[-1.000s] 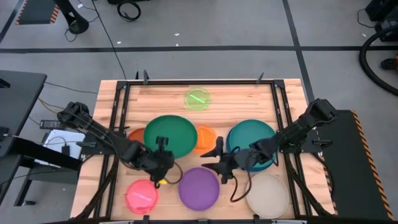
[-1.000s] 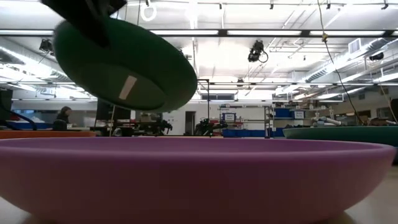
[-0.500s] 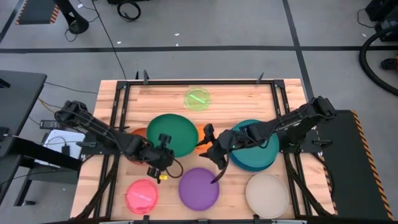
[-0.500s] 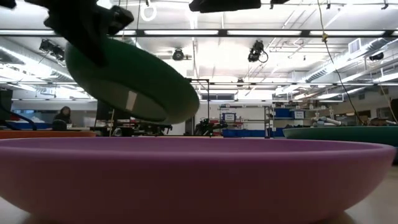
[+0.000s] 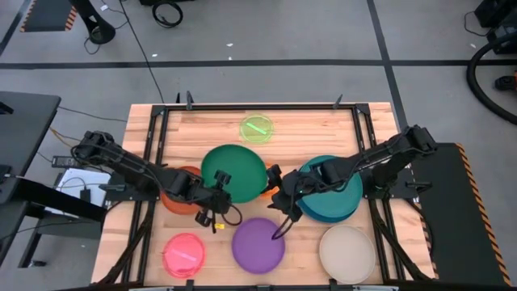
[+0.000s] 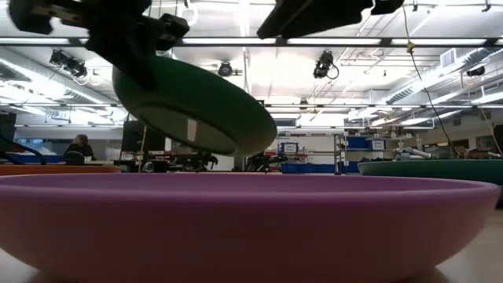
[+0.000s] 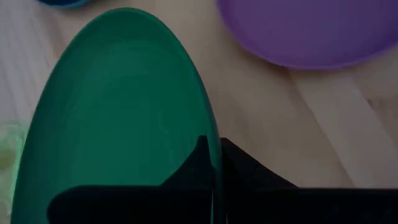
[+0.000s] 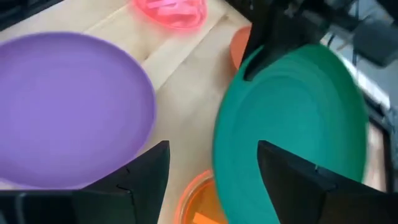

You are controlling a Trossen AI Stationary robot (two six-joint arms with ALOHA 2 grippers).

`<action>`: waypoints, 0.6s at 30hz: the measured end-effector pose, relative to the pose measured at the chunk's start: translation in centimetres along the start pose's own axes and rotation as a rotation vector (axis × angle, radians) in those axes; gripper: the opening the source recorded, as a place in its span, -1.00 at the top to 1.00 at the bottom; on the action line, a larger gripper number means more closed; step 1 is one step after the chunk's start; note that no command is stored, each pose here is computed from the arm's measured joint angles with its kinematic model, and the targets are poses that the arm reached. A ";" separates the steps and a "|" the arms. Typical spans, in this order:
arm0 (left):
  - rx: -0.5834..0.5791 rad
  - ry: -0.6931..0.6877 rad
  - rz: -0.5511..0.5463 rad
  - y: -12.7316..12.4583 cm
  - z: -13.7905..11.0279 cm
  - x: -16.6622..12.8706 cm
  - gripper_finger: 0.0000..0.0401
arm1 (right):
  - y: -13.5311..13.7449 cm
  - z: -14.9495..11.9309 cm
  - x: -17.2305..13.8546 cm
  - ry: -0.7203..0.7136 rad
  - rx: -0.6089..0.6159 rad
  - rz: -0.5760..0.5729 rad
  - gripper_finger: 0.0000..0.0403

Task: Stack plastic plates
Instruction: Stack the dark green plate on top of the light green plate

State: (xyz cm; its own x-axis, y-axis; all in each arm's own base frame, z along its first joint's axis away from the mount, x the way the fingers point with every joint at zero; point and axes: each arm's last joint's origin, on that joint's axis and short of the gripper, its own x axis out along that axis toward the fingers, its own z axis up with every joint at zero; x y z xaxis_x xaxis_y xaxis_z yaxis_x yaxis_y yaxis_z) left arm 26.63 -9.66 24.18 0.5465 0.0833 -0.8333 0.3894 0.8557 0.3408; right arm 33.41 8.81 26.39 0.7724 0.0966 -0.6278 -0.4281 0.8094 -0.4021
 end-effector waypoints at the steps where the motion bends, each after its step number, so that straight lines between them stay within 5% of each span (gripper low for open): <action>1: 0.000 -0.018 0.008 0.1 0.2 0.0 0.92 | -0.1 -0.2 0.2 0.013 0.013 -0.008 -0.23; 11: -0.023 -0.091 0.049 1.2 0.8 0.2 0.92 | -1.0 -1.7 2.9 0.056 0.016 -0.010 -0.09; 18: -0.040 -0.108 0.068 1.9 0.9 0.3 0.92 | -1.2 -2.1 3.2 0.080 0.022 -0.006 0.31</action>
State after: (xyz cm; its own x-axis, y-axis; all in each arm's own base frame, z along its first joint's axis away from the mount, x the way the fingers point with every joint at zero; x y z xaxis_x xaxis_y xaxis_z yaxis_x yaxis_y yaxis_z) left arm 28.18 -8.50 24.96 0.6476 0.0880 -0.7569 0.3203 0.8699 0.3752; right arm 35.39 6.95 23.47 0.7350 0.0458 -0.6765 -0.4122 0.8224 -0.3922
